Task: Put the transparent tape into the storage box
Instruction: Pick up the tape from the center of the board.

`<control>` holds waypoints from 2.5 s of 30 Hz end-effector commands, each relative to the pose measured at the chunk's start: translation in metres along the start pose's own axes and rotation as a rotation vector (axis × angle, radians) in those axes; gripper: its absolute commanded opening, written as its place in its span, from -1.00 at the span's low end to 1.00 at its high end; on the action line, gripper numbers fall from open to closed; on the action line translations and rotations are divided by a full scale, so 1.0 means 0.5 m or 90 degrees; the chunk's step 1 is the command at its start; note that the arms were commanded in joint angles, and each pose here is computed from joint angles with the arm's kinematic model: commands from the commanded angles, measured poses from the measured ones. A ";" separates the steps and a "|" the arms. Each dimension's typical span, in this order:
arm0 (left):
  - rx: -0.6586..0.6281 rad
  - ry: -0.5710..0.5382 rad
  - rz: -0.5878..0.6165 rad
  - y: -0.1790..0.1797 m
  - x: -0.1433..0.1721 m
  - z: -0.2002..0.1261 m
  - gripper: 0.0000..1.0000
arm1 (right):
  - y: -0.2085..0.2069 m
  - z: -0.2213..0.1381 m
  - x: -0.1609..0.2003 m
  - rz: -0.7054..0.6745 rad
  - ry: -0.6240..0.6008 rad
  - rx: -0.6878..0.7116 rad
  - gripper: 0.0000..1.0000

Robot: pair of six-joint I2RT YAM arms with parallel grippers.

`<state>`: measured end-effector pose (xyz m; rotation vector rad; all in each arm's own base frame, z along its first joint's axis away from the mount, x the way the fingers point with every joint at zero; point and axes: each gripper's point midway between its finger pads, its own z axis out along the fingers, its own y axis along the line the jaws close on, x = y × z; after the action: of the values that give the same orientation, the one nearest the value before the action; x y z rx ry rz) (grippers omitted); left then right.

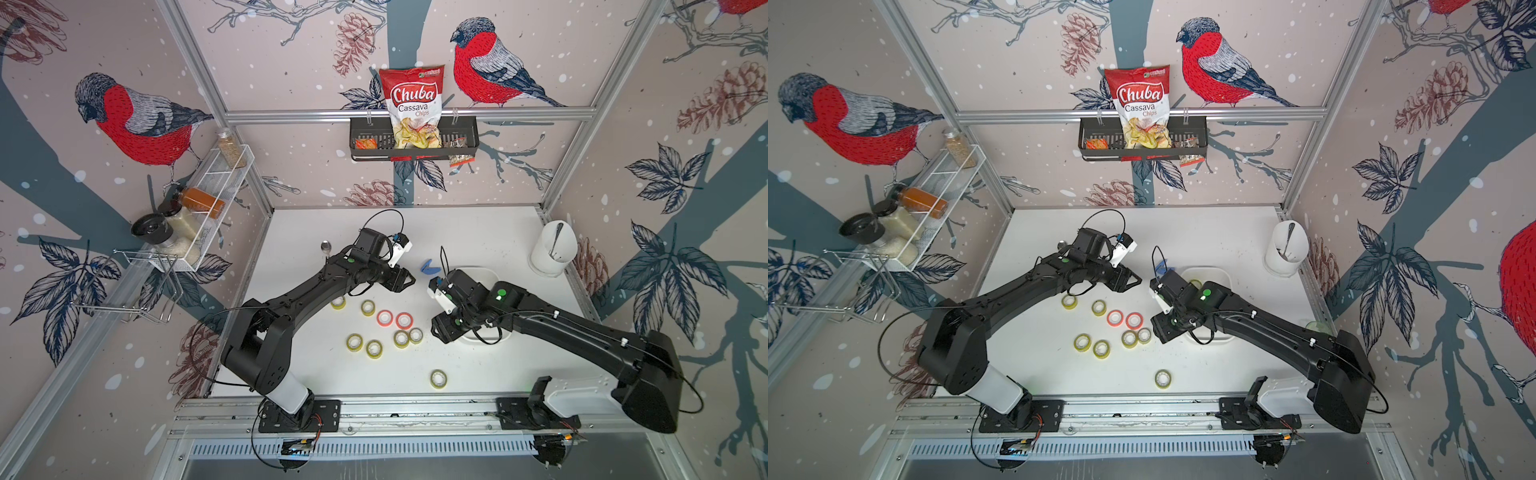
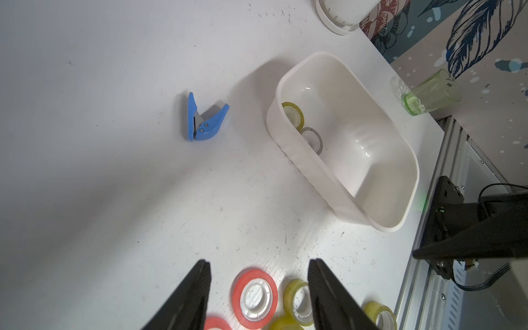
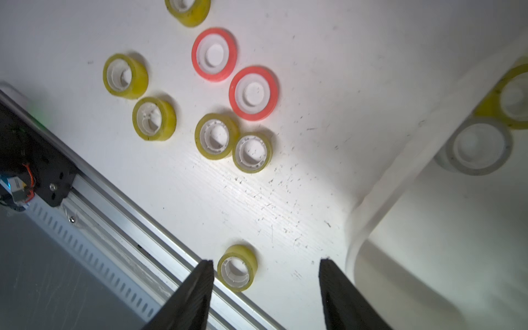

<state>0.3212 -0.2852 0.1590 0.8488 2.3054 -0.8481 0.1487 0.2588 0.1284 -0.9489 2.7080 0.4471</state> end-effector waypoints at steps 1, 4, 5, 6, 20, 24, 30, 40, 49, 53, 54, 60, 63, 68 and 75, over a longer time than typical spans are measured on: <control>0.002 -0.023 0.001 0.004 -0.016 -0.009 0.19 | 0.020 0.018 0.046 0.005 0.051 0.001 0.29; 0.001 -0.026 -0.016 0.016 -0.017 -0.012 0.19 | 0.037 0.036 0.073 0.005 0.076 0.004 0.29; 0.000 -0.026 -0.021 0.020 -0.016 -0.012 0.19 | 0.043 0.042 0.081 0.006 0.082 0.003 0.29; -0.003 -0.026 -0.025 0.024 -0.016 -0.012 0.19 | 0.049 0.048 0.089 0.009 0.087 0.001 0.29; -0.009 -0.022 -0.043 0.041 -0.014 -0.009 0.19 | 0.078 0.118 0.145 0.092 0.129 -0.013 0.27; -0.008 -0.021 -0.043 0.041 -0.013 -0.009 0.19 | 0.074 0.130 0.153 0.115 0.139 -0.006 0.27; -0.007 -0.021 -0.042 0.041 -0.013 -0.009 0.19 | 0.057 0.142 0.164 0.137 0.151 0.024 0.29; -0.001 -0.019 -0.041 0.038 -0.013 -0.007 0.18 | 0.062 0.163 0.177 0.134 0.167 0.041 0.26; 0.002 -0.014 -0.039 0.037 -0.011 -0.005 0.18 | 0.061 0.175 0.182 0.134 0.176 0.044 0.16; 0.002 -0.014 -0.039 0.038 -0.011 -0.004 0.18 | 0.058 0.182 0.187 0.133 0.183 0.048 0.17; 0.003 -0.014 -0.039 0.038 -0.012 -0.004 0.18 | 0.057 0.183 0.188 0.132 0.184 0.049 0.17; 0.004 -0.012 -0.039 0.038 -0.010 -0.003 0.18 | 0.060 0.176 0.180 0.126 0.179 0.047 0.01; 0.006 -0.010 -0.039 0.038 -0.010 -0.002 0.18 | 0.063 0.165 0.168 0.130 0.167 0.041 -0.04; 0.007 -0.009 -0.040 0.037 -0.009 -0.001 0.18 | 0.063 0.132 0.137 0.149 0.136 0.025 -0.03; 0.032 -0.008 -0.040 0.025 -0.010 0.002 0.17 | 0.038 0.076 0.080 0.201 0.072 -0.014 -0.03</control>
<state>0.3351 -0.2766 0.1522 0.7725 2.3407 -0.9041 0.1044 0.2681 0.0747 -0.6056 2.9796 0.4683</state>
